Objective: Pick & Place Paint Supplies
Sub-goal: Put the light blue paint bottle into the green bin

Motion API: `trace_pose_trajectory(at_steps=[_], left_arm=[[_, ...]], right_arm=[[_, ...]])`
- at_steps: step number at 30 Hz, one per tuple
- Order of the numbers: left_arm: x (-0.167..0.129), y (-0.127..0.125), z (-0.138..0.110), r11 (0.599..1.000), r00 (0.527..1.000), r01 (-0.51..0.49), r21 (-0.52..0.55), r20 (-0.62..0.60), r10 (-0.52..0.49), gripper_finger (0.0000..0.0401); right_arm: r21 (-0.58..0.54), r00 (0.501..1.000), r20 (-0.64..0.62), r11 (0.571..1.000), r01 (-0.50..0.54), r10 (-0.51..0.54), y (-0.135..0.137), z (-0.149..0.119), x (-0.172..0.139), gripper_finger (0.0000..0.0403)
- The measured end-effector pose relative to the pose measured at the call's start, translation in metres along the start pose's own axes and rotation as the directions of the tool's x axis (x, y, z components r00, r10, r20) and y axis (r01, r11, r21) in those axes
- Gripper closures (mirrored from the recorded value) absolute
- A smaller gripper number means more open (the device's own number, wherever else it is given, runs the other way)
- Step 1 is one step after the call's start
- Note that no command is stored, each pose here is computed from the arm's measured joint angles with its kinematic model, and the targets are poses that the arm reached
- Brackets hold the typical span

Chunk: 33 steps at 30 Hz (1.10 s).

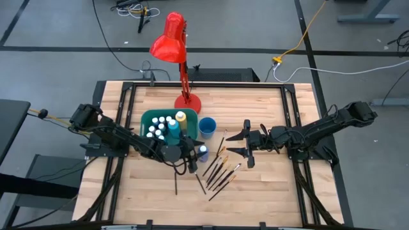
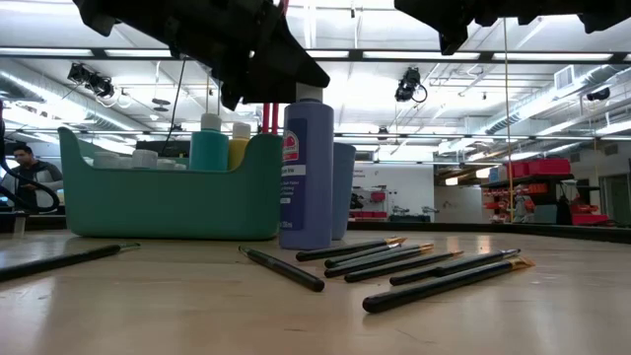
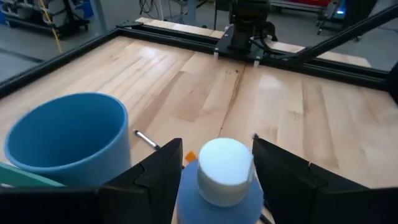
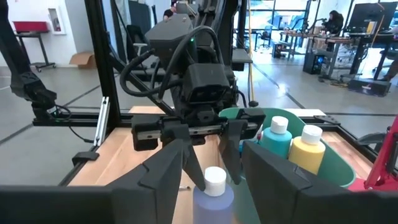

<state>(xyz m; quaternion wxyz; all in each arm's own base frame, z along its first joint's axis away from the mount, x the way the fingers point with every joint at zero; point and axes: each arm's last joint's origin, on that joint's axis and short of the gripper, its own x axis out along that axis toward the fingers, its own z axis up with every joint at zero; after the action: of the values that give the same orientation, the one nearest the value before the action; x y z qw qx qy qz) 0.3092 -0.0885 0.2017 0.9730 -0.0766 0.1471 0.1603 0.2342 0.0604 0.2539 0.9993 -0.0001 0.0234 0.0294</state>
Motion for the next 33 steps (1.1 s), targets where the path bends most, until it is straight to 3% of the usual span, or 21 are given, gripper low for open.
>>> trace_pose_trajectory(at_steps=[4, 18, 26, 33], left_arm=[[0.001, 0.001, -0.001, 0.999, 0.999, 0.039, -0.026, -0.024, -0.039, 0.0195], [0.010, -0.002, -0.011, 1.000, 0.999, 0.022, 0.013, -0.030, -0.022, 0.0199], [0.010, -0.002, -0.010, 0.999, 0.999, 0.024, 0.035, -0.026, -0.024, 0.0268], [0.004, -0.007, -0.007, 0.992, 0.998, 0.062, 0.111, -0.010, -0.061, 0.0272]], right_arm=[[0.010, 1.000, 0.000, 1.000, 0.000, 0.000, 0.000, 0.000, 0.000, 0.0224], [0.011, 1.000, 0.005, 1.000, 0.000, 0.000, 0.000, 0.000, 0.000, 0.0224], [0.011, 1.000, 0.005, 1.000, 0.000, 0.000, 0.000, 0.000, 0.000, 0.0224], [0.022, 1.000, 0.004, 1.000, -0.001, 0.001, 0.000, 0.000, 0.000, 0.0224]])
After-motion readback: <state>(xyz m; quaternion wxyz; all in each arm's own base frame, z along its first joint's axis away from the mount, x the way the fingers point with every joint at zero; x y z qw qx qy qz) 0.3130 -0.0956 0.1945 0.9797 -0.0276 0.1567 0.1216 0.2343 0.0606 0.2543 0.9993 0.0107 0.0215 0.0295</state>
